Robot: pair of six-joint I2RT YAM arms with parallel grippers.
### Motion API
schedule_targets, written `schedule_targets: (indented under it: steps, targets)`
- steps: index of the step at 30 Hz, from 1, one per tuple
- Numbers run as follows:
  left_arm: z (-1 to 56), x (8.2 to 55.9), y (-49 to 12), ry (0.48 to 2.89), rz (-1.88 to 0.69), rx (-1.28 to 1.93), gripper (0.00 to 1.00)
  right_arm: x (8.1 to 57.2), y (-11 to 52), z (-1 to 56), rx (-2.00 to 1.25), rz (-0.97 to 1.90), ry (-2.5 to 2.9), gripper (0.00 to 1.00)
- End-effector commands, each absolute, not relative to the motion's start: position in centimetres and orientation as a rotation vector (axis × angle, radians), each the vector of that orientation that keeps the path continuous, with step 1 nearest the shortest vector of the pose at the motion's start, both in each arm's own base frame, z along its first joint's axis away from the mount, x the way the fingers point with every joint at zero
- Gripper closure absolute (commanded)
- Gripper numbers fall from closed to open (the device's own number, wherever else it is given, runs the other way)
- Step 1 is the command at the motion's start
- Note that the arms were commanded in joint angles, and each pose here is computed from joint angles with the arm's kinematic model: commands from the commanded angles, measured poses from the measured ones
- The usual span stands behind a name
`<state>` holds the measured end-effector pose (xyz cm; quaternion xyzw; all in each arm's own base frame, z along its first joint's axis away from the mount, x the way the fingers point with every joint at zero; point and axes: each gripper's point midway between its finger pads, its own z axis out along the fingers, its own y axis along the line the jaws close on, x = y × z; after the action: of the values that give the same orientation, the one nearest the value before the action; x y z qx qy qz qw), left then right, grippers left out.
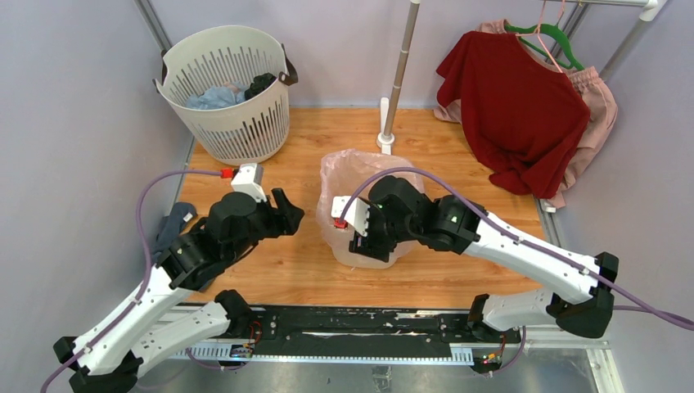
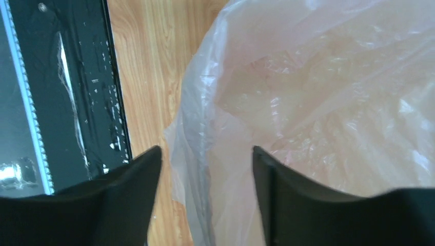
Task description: Put the trash bags into the trash bin
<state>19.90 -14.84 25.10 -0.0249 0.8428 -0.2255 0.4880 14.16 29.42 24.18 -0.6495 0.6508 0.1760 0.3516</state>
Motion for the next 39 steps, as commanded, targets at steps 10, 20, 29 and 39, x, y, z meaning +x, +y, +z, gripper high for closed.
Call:
schedule_targets:
  steps: [10, 20, 29, 39]
  targets:
    - [32.5, 23.4, -19.6, 2.085, -0.530, 0.302, 0.18, 19.4, 24.1, 37.2, -0.741, 0.412, 1.891, 0.00]
    - [31.1, 27.1, -20.9, 2.184, -0.481, 0.405, 0.17, 24.6, 15.1, 34.1, -0.133, 0.190, 2.263, 0.37]
    - [28.9, 26.8, -21.2, 2.232, -0.505, 0.427, 0.18, 24.7, 16.1, 28.7, -0.097, 0.262, 2.375, 0.38]
    - [26.6, 27.1, -21.5, 2.282, -0.486, 0.426, 0.19, 25.9, 17.1, 26.4, -0.083, 0.229, 2.436, 0.41]
